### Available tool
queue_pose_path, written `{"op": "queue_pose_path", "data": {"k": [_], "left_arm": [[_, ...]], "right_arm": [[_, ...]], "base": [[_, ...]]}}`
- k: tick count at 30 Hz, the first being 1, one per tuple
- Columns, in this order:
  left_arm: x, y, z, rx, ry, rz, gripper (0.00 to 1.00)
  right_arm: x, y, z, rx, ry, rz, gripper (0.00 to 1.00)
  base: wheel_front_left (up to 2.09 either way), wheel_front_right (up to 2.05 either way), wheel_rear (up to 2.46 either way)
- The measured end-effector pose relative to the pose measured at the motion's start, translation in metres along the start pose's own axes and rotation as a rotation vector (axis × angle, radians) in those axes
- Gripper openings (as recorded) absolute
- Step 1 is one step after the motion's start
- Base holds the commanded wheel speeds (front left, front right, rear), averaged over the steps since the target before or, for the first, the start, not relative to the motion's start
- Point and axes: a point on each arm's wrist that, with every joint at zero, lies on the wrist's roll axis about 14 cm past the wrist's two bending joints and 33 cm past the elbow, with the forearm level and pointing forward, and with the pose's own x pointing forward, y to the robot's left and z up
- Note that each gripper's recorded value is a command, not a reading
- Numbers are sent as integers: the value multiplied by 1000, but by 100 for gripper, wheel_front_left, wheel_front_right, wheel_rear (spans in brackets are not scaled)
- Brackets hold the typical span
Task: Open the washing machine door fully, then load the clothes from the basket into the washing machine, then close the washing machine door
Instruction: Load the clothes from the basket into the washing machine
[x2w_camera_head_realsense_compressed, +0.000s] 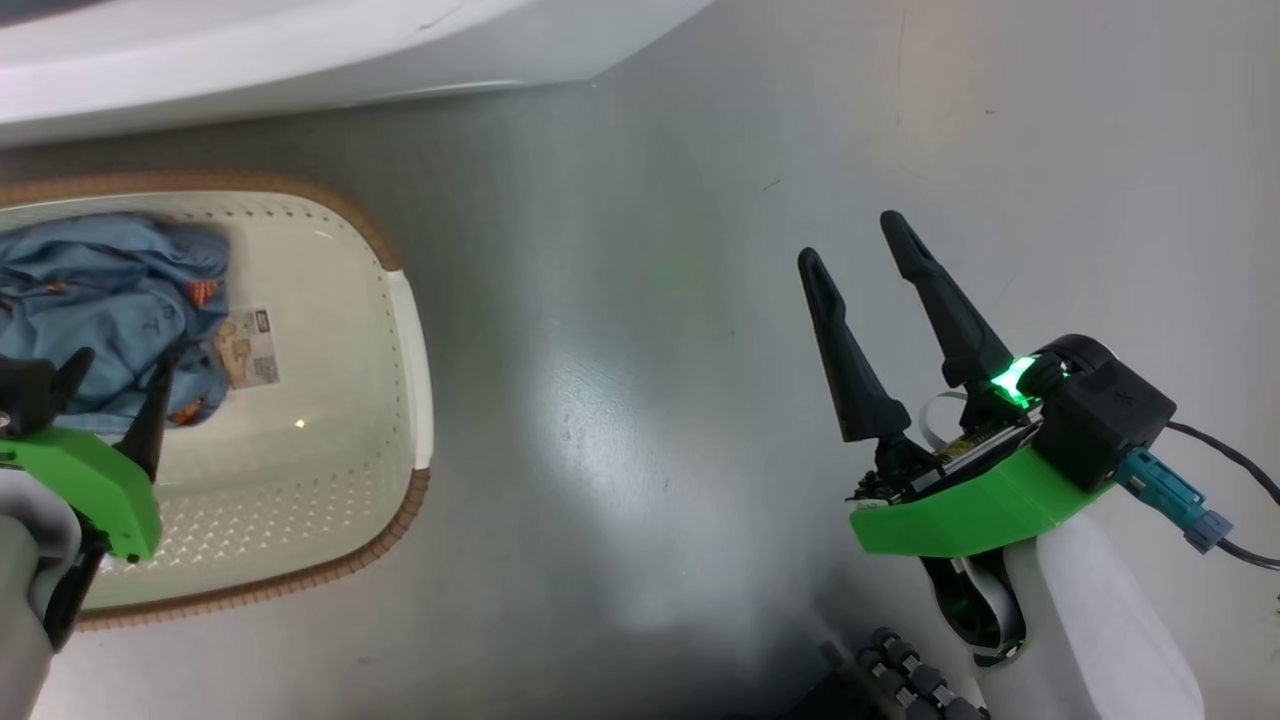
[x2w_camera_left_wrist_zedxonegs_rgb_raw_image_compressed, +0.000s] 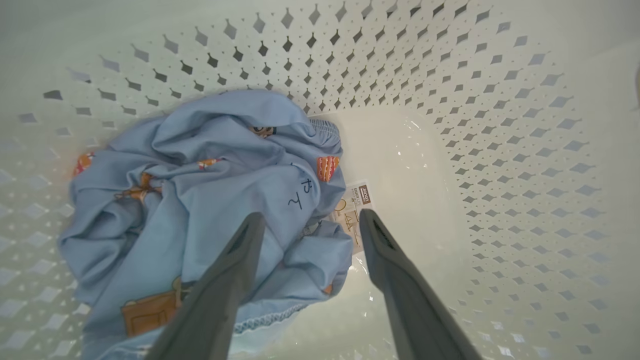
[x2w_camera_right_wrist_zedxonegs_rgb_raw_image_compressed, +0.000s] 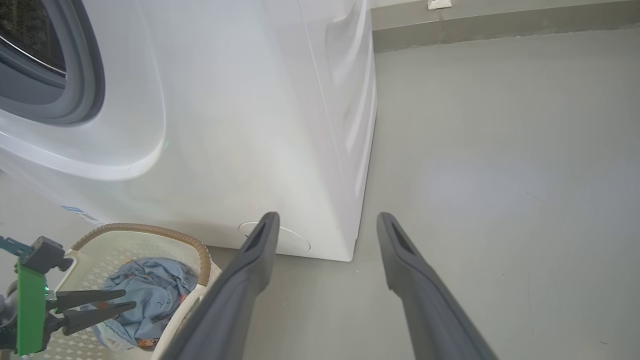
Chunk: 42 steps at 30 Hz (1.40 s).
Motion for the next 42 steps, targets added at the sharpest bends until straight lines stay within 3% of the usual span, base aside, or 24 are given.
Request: {"op": "queue_pose_path", "data": {"k": [42], "left_arm": [[33, 24, -28, 5, 135, 21, 100]], "right_arm": [[7, -1, -19, 3, 37, 15, 100]], "base": [[0, 0, 0]]}}
